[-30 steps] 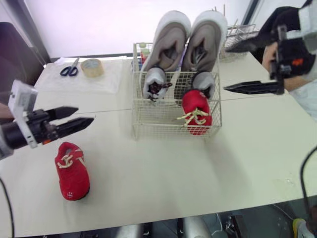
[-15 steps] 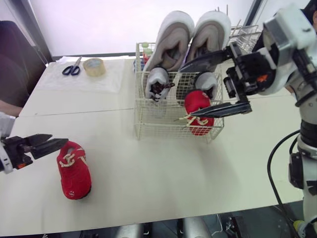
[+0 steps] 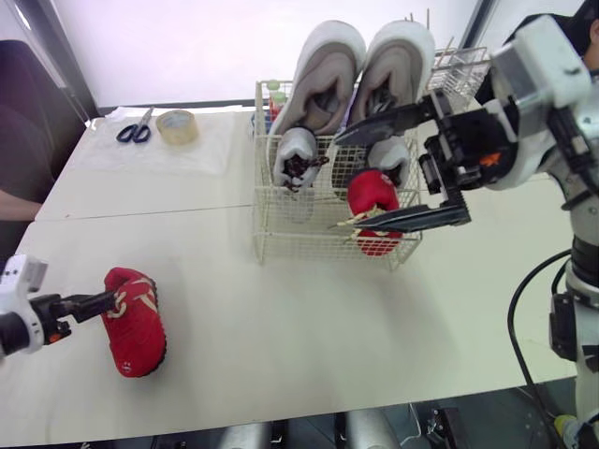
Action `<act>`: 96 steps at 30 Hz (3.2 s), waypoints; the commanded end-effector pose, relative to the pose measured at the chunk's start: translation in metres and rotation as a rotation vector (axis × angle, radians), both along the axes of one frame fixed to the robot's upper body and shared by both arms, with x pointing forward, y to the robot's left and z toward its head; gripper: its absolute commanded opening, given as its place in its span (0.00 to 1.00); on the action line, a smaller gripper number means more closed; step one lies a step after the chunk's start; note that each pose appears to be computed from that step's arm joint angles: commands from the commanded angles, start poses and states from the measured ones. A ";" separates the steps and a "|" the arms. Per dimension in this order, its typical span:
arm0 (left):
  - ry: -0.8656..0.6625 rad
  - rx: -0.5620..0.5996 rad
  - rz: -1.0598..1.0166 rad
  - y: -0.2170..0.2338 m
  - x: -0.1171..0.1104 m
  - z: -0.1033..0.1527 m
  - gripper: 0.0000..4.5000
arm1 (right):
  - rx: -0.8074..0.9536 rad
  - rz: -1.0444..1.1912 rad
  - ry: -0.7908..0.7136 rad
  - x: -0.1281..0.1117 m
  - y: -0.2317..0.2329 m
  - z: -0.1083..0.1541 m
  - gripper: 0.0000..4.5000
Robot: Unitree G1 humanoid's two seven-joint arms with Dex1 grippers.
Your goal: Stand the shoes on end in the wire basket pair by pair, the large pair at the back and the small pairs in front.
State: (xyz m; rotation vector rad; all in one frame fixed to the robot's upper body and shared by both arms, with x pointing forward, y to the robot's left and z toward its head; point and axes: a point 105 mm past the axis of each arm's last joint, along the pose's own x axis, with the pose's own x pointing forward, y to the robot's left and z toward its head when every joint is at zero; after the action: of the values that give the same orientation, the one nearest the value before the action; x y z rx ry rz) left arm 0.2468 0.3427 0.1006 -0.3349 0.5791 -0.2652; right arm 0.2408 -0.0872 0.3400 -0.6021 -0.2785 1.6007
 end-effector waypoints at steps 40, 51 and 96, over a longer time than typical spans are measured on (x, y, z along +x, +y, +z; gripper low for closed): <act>-1.545 0.196 -0.161 -0.258 0.082 0.222 0.01 | -0.049 -0.342 0.096 0.000 -0.052 -0.021 1.00; -1.672 0.293 -0.168 -0.282 0.081 0.185 0.01 | -0.043 -0.376 0.091 -0.005 -0.052 -0.021 1.00; -0.764 0.295 -0.498 -0.149 -0.001 0.109 0.99 | -0.118 -0.598 0.161 0.020 -0.109 -0.044 1.00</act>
State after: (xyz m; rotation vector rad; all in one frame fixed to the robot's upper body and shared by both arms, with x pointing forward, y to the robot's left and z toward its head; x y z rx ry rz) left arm 0.2551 0.1911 0.1961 0.2096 -0.0662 -0.6961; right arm 0.2643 -0.1880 0.2834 -0.5210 0.1554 1.1237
